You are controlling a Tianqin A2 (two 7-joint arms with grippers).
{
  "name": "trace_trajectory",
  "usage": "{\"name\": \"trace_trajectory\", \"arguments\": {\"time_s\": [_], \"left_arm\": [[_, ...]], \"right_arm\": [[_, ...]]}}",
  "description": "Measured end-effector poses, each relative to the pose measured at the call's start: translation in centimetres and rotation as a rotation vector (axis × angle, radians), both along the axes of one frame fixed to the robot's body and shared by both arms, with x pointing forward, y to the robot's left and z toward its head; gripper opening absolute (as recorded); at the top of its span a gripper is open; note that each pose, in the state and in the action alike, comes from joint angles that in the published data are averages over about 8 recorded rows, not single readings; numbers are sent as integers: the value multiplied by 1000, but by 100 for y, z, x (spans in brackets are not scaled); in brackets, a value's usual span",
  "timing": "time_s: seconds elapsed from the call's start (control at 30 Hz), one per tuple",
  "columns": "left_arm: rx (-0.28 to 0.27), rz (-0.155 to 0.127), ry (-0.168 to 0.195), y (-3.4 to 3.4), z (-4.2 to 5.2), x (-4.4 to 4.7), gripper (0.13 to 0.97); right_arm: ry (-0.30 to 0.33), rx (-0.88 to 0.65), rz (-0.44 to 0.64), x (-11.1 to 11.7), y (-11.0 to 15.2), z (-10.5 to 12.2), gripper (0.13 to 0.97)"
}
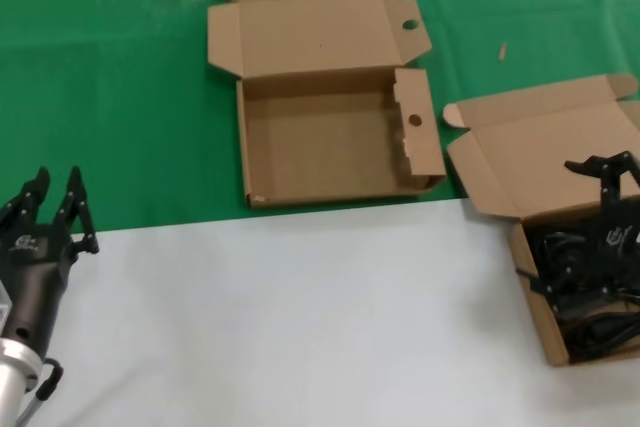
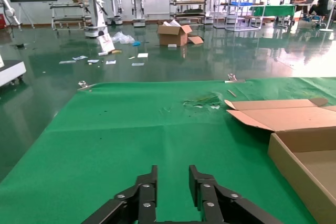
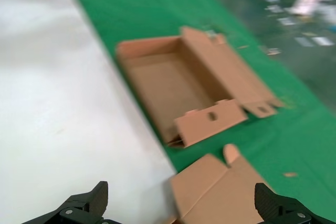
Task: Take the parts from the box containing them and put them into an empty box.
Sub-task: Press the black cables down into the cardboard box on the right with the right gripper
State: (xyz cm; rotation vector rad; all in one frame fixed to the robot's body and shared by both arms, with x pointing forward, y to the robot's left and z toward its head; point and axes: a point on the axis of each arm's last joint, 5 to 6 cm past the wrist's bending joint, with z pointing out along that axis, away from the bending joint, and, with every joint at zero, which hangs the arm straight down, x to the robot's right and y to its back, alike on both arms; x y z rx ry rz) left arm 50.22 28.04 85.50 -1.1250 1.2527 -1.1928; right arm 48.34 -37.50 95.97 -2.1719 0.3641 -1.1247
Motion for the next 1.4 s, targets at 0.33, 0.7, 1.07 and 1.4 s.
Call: {"name": "trace_trajectory", "arguments": {"time_s": [0.33, 0.7, 1.07, 1.4], "left_arm": [[0, 0, 0, 0, 0, 0, 225], [0, 0, 0, 0, 0, 0, 149], [0, 0, 0, 0, 0, 0, 140], [0, 0, 0, 0, 0, 0, 140]], "right_arm": [[150, -274, 215, 188, -183, 380, 966], [259, -504, 308, 452, -347, 686, 966], [331, -614, 334, 659, -339, 797, 955], [350, -632, 313, 835, -366, 652, 922]]}}
